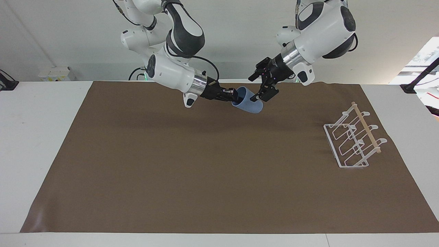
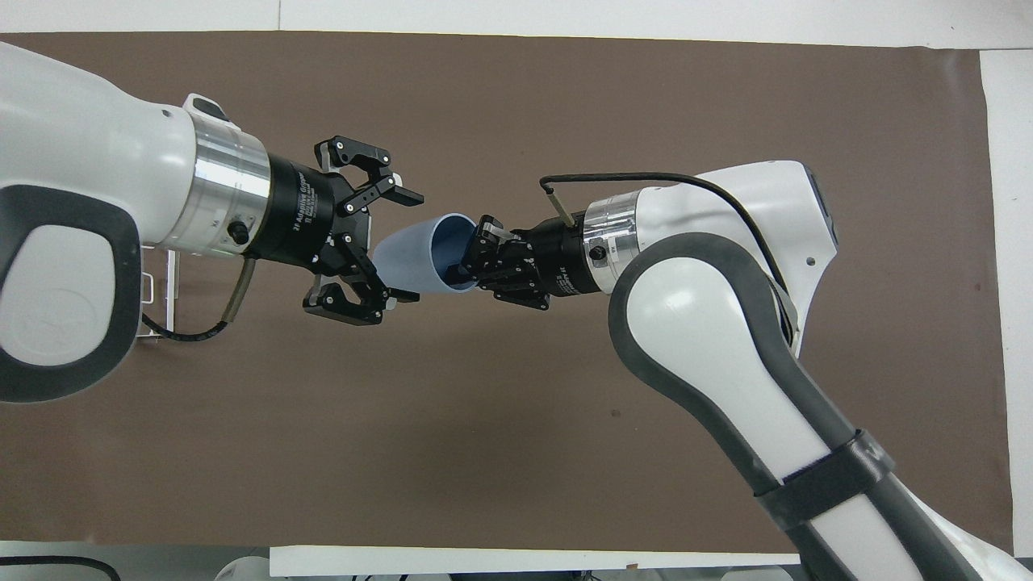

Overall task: Hang cup on cup holder
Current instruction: 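Grasp the cup with the left gripper and open the right gripper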

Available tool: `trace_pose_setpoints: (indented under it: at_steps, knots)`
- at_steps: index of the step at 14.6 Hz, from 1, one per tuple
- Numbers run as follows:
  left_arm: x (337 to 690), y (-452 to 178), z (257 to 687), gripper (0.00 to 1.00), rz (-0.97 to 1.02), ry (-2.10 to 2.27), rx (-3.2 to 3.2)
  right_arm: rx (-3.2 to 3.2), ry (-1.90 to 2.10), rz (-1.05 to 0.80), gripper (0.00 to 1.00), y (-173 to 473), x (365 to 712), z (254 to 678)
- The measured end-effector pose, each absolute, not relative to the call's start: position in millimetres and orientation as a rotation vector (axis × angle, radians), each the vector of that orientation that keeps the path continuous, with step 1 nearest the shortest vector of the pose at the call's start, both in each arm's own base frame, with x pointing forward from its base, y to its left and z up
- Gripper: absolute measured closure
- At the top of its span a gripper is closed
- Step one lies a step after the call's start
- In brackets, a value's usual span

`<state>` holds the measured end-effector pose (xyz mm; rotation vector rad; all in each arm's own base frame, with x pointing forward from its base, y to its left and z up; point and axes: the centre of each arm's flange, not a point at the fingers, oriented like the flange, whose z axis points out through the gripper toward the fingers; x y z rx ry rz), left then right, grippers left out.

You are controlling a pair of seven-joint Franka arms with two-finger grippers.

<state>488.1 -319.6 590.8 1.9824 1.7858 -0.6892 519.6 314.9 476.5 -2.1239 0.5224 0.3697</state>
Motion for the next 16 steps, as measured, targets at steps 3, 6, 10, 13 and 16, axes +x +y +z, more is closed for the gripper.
trace_pose_setpoints:
  at_steps: [3, 6, 10, 13, 16]
  knots:
    - [482, -333, 572, 0.0, -0.67, 1.788, 1.974, -2.124, 0.522, 0.369, 0.95, 315, 520, 477]
    - [480, -339, 561, 0.0, -0.658, 1.792, 1.967, -2.124, 0.522, 0.369, 0.95, 315, 520, 477]
    - [479, -343, 547, 0.03, -0.658, 1.803, 1.971, -2.124, 0.523, 0.37, 0.95, 315, 519, 476]
    - [480, -343, 547, 0.16, -0.638, 1.789, 1.976, -2.121, 0.54, 0.373, 0.95, 314, 520, 475]
    - [480, -343, 547, 0.16, -0.637, 1.789, 1.976, -2.121, 0.542, 0.373, 0.95, 313, 520, 475]
